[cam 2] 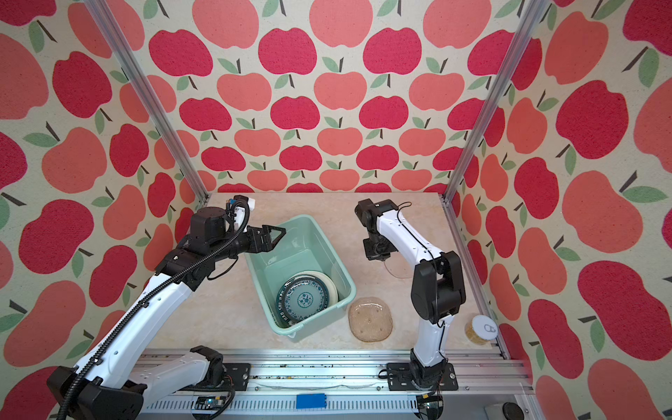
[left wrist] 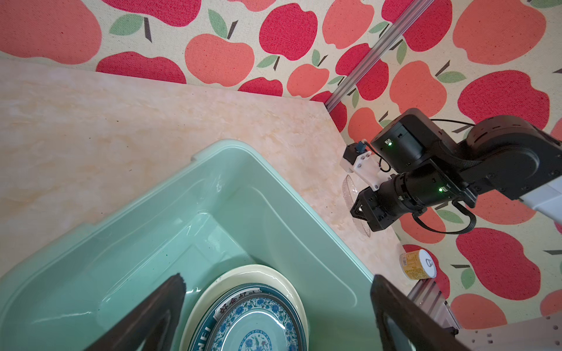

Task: Place the plates into the plastic bin on the countertop
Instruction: Pick up the plate from the bottom-right of the table, then place the plate in the plastic bin.

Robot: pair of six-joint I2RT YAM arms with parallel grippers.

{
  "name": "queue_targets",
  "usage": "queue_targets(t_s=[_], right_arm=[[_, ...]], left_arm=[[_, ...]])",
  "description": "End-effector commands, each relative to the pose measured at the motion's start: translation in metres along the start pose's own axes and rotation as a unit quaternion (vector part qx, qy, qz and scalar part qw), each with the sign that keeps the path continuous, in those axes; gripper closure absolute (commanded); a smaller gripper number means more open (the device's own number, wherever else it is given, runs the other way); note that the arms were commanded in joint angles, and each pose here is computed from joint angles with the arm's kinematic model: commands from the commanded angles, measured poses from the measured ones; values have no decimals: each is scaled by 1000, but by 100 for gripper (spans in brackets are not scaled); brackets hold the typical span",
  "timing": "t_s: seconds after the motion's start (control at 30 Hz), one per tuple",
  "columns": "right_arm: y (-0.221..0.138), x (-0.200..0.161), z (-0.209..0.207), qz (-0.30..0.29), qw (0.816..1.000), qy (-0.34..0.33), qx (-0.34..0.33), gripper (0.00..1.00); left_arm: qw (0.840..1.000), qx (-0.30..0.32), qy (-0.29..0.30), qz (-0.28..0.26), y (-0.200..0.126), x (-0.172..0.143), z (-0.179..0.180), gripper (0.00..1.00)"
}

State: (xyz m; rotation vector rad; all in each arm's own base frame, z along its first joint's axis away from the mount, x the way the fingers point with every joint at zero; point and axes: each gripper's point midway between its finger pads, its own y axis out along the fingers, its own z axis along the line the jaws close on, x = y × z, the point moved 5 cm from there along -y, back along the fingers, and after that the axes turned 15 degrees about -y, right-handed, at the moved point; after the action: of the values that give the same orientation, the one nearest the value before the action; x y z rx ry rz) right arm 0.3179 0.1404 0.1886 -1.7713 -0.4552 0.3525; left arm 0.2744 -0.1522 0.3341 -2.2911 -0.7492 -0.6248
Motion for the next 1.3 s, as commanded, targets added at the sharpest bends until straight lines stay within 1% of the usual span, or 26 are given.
queue_targets(t_s=[0.0, 0.17, 0.27, 0.37, 0.43, 0.47, 0.53, 0.6, 0.7, 0.87, 0.9, 0.97, 1.0, 1.07, 1.13, 1.17, 1.27], right_arm=[[-18, 1, 4, 0, 998, -63, -26, 100], [-54, 19, 23, -46, 984, -159, -62, 100], [-78, 25, 39, -76, 970, -216, -80, 100], [-98, 26, 52, -111, 958, -250, -90, 100], [-109, 24, 62, -129, 945, -281, -108, 100], [-112, 23, 68, -134, 938, -298, -113, 100], [-120, 21, 78, -144, 920, -333, -147, 100], [-126, 19, 90, -153, 903, -365, -167, 100], [-135, 16, 104, -166, 881, -400, -192, 100], [-149, 13, 116, -184, 860, -428, -207, 100], [-153, 12, 119, -190, 855, -435, -208, 100], [-159, 8, 126, -204, 838, -460, -214, 100], [-161, 4, 132, -211, 822, -481, -220, 100], [-166, -3, 145, -237, 782, -524, -240, 100], [-169, -11, 158, -270, 733, -568, -258, 100], [-171, -16, 163, -284, 713, -586, -262, 100], [-176, -34, 181, -330, 640, -638, -272, 100]], left_arm=[[1000, -12, -14, 4, -11, -4, -4, 3], [1000, -7, -28, 0, -16, 0, 2, 3], [999, -5, -47, -3, -20, 6, 10, 3], [997, 7, -76, -7, -29, 14, 23, 3], [995, 20, -100, -19, -39, 19, 35, 4], [994, 31, -100, -29, -44, 20, 38, 3], [991, 49, -110, -52, -53, 25, 44, 3], [984, 56, -151, -78, -61, 31, 55, 4], [970, 46, -212, -108, -68, 38, 68, 5], [966, 8, -241, -90, -58, 39, 64, 8], [967, 5, -239, -90, -59, 39, 63, 8], [969, 10, -231, -89, -61, 38, 62, 9], [970, 14, -225, -86, -63, 39, 60, 8], [973, 21, -218, -75, -65, 40, 58, 8], [975, 23, -214, -61, -66, 40, 56, 8], [976, 20, -212, -55, -66, 39, 54, 8], [977, 6, -209, -37, -65, 37, 49, 8]])
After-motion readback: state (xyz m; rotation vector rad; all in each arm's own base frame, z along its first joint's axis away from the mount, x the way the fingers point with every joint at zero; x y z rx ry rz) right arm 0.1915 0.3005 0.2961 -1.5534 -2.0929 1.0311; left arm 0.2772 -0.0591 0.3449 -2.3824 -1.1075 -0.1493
